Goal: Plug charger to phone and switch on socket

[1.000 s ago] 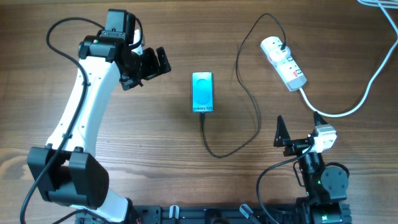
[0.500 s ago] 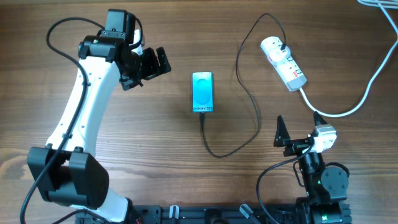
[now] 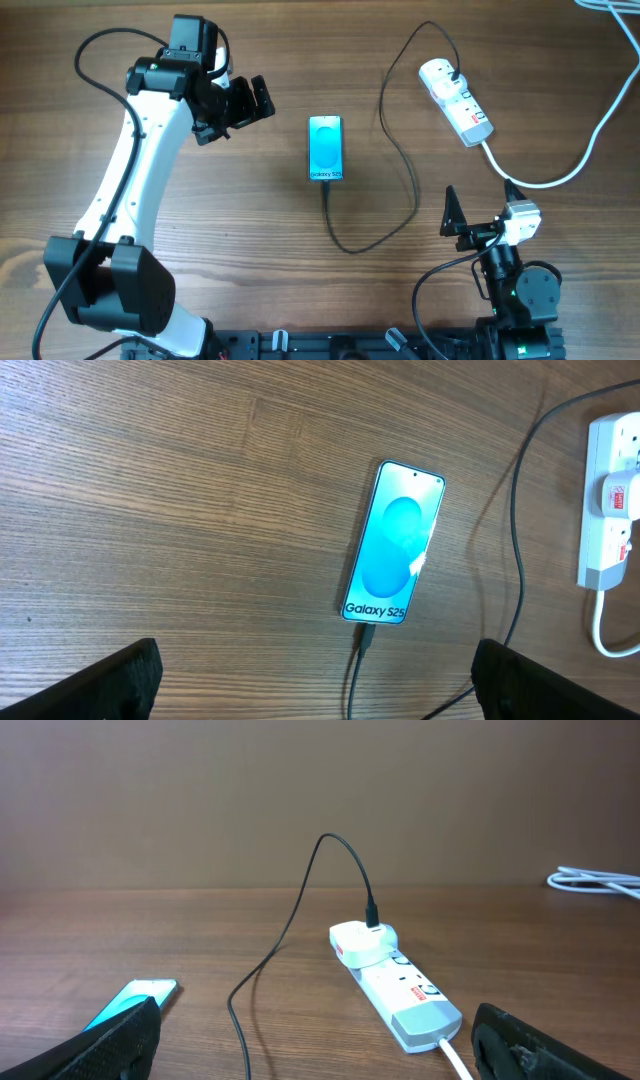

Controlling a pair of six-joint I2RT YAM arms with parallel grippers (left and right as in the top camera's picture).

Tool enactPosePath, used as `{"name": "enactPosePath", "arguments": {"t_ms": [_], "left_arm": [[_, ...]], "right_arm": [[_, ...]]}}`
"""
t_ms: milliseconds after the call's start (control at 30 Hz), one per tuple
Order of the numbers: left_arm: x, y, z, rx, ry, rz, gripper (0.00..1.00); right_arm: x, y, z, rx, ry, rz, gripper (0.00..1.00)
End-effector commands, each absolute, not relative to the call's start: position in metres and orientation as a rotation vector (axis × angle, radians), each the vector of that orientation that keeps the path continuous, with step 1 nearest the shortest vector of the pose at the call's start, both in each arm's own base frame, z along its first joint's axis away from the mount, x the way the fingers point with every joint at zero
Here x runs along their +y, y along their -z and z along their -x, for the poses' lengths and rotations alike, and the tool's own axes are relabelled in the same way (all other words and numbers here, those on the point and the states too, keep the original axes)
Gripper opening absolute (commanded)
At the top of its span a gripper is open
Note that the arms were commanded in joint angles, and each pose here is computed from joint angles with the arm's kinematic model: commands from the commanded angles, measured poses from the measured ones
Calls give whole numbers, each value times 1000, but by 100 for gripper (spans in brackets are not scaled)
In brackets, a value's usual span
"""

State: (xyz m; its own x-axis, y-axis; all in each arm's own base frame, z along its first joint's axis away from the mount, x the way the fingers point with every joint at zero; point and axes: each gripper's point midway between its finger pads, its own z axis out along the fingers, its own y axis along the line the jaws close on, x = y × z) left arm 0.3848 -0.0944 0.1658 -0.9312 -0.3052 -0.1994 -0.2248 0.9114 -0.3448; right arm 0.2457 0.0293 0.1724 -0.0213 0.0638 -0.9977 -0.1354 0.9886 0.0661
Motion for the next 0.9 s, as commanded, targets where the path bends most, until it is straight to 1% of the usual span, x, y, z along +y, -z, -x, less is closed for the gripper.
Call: {"name": "enactPosePath", "arguments": {"t_ms": [0,467,633,867], "left_arm": [[-94,-165,-386,2824,465,413,100],[-94,-165,-386,2825,465,413,100],[-92,-161,-373,2879,448,431,100],[-92,-159,-368,2901,443,436,100]], "right_arm": [[28,-175,-245,1569,-142,59,100],[28,-175,-245,1569,-142,59,100],[28,-175,-245,1569,-142,60,100],[28,-175,-245,1569,-142,59,100]]}}
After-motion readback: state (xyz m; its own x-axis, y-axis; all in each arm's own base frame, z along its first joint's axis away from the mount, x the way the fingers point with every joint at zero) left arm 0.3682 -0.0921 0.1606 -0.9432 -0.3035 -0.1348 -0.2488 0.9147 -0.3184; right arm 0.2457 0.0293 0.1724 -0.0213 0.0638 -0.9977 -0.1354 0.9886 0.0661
